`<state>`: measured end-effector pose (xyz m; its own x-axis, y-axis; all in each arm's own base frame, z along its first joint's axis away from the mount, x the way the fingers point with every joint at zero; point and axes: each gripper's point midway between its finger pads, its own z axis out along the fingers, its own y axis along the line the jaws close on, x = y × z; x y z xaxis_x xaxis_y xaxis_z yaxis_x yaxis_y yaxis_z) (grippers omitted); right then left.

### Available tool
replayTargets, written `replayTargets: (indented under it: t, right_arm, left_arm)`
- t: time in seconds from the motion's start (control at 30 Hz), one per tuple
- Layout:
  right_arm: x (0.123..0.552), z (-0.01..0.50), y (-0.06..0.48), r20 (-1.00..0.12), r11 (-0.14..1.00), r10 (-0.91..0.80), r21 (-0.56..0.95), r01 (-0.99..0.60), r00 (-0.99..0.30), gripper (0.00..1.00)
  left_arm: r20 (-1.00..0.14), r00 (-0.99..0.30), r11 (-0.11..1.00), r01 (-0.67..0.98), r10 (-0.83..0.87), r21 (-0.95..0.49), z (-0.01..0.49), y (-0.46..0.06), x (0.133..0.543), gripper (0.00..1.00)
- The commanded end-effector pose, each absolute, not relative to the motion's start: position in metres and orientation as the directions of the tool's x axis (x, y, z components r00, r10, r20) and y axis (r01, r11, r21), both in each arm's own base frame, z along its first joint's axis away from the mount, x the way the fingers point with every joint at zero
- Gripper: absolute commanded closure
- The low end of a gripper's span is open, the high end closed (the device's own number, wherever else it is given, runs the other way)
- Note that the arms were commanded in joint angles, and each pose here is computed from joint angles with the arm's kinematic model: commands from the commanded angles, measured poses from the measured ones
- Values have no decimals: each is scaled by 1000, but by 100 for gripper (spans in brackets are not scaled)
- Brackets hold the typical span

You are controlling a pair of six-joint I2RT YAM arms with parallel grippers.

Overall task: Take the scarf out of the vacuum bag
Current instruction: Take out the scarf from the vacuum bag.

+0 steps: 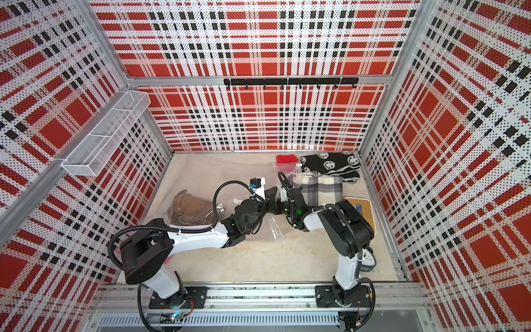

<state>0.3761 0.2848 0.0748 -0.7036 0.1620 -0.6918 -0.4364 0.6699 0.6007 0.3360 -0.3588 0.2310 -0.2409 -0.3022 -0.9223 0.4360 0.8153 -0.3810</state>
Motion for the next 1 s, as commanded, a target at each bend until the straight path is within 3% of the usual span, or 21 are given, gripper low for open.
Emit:
replayTargets:
  t: [0.0,0.27,0.5,0.63,0.8,0.97]
  right_arm:
    - [381,88,295,-716,635,178,607,-477,-675,10]
    - [357,104,288,-792,612,117,532,-585,-599,17]
    - [360,98,295,-798,590,93,526,-612,-596,23]
    - [367,96,301,-790,575,122,550,-606,-601,24]
    - [377,97,291,-797,633,161,536,-559,-582,26]
    - [369,99,291,-781,610,210,575,-545,-588,28]
  left_arm:
    - [-923,-190,809,443,-335,-386,268,-354,336,100]
    - [-931,-162,823,435,-327,-365,298,-327,373,100]
    - [-948,-172,842,436,-268,-317,299,-338,420,100]
    - [-936,-228,756,552,-267,-350,299,-364,438,100]
    - [-951,-209,720,621,-226,-308,317,-398,453,100]
    - [-953,-231,585,753,-194,-301,326,-432,423,100]
